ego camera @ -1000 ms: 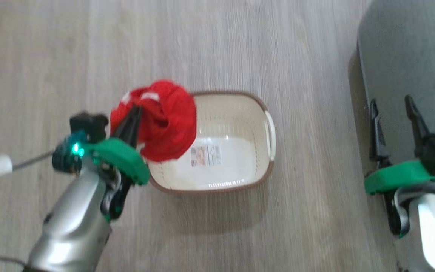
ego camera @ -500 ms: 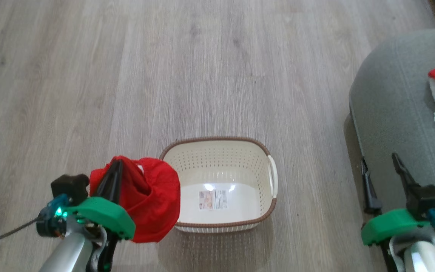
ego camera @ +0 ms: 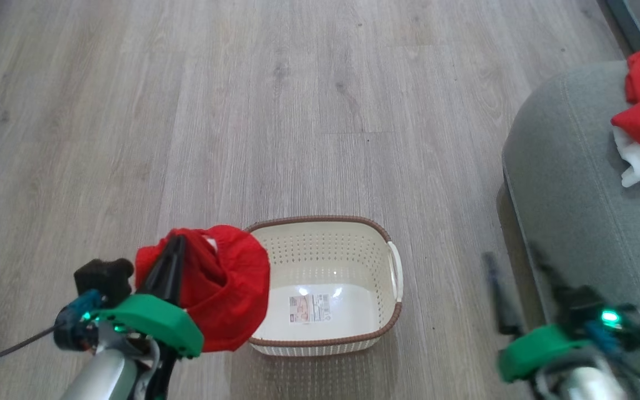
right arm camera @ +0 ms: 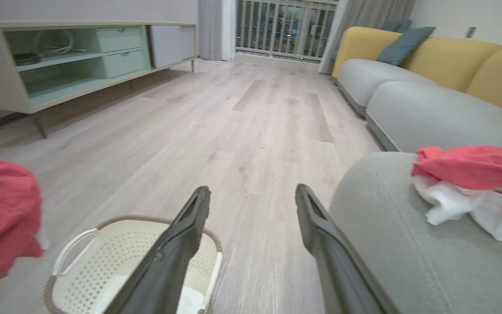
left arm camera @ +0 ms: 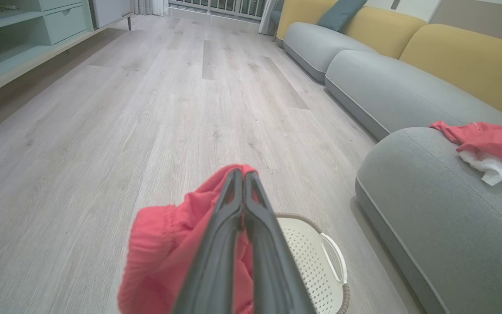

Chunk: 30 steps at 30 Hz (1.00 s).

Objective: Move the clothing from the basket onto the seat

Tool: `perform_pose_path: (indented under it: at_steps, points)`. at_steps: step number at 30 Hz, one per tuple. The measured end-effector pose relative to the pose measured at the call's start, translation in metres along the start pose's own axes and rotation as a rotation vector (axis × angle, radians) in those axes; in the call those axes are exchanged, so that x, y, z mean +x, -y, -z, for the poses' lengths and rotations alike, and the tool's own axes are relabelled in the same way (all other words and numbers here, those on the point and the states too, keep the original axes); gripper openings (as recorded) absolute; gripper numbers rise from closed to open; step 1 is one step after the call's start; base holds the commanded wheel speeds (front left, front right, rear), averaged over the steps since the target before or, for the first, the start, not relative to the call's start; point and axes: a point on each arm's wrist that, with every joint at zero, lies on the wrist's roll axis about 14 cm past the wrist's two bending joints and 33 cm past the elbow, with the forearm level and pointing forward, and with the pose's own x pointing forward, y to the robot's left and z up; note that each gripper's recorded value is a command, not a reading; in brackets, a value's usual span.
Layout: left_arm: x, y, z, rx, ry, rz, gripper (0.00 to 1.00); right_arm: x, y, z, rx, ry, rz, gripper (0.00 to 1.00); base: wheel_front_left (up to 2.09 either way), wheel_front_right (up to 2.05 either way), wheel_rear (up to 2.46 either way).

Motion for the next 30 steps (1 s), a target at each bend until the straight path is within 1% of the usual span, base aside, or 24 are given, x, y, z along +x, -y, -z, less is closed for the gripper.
perform_pose_path:
  at_steps: [5,8,9,11,13,15,17,20,23,24,25,26,30]
  points:
    - [0.003,0.023,-0.003,0.009,-0.006,0.080,0.00,0.011,-0.071,-0.009,0.014,0.021,-0.256,1.00,0.00,0.00,0.00]
    - [0.009,0.045,-0.015,0.022,0.014,0.155,0.00,0.020,-0.105,-0.020,0.000,0.048,-0.396,1.00,0.00,0.00,0.00]
    - [0.009,0.045,-0.015,0.022,0.014,0.155,0.00,0.020,-0.105,-0.020,0.000,0.048,-0.396,1.00,0.00,0.00,0.00]
    - [0.012,0.064,-0.028,0.029,0.042,0.217,0.00,0.023,-0.129,-0.028,-0.007,0.065,-0.495,1.00,0.00,0.00,0.00]
    - [0.014,0.083,-0.040,0.029,0.069,0.276,0.00,0.025,-0.150,-0.036,0.010,0.076,-0.576,1.00,0.00,0.00,0.00]
    - [0.014,0.103,-0.049,0.038,0.086,0.335,0.00,0.026,-0.166,-0.041,-0.006,0.086,-0.650,1.00,0.00,0.00,0.00]
    - [0.012,0.119,-0.053,0.043,0.090,0.386,0.00,0.032,-0.173,-0.050,-0.026,0.103,-0.688,1.00,0.00,0.00,0.00]
    - [0.009,0.140,-0.057,0.048,0.090,0.456,0.00,0.044,-0.176,-0.063,-0.074,0.137,-0.716,1.00,0.00,0.00,0.00]
    - [0.002,0.164,-0.064,0.035,0.109,0.537,0.00,0.051,-0.180,-0.065,-0.113,0.137,-0.739,1.00,0.00,0.00,0.00]
    - [-0.001,0.173,-0.067,0.031,0.116,0.565,0.00,0.052,-0.181,-0.062,-0.118,0.124,-0.747,0.92,0.00,0.00,0.00]
    - [-0.005,0.181,-0.069,0.026,0.122,0.592,0.00,0.051,-0.182,-0.058,-0.117,0.107,-0.752,0.13,0.00,0.00,0.00]
    - [-0.007,0.187,-0.071,0.021,0.126,0.609,0.00,0.050,-0.184,-0.055,-0.107,0.091,-0.759,0.00,0.00,0.00,0.00]
    - [-0.007,0.192,-0.071,0.013,0.124,0.621,0.00,0.051,-0.183,-0.052,-0.053,0.068,-0.754,0.00,0.00,0.00,0.00]
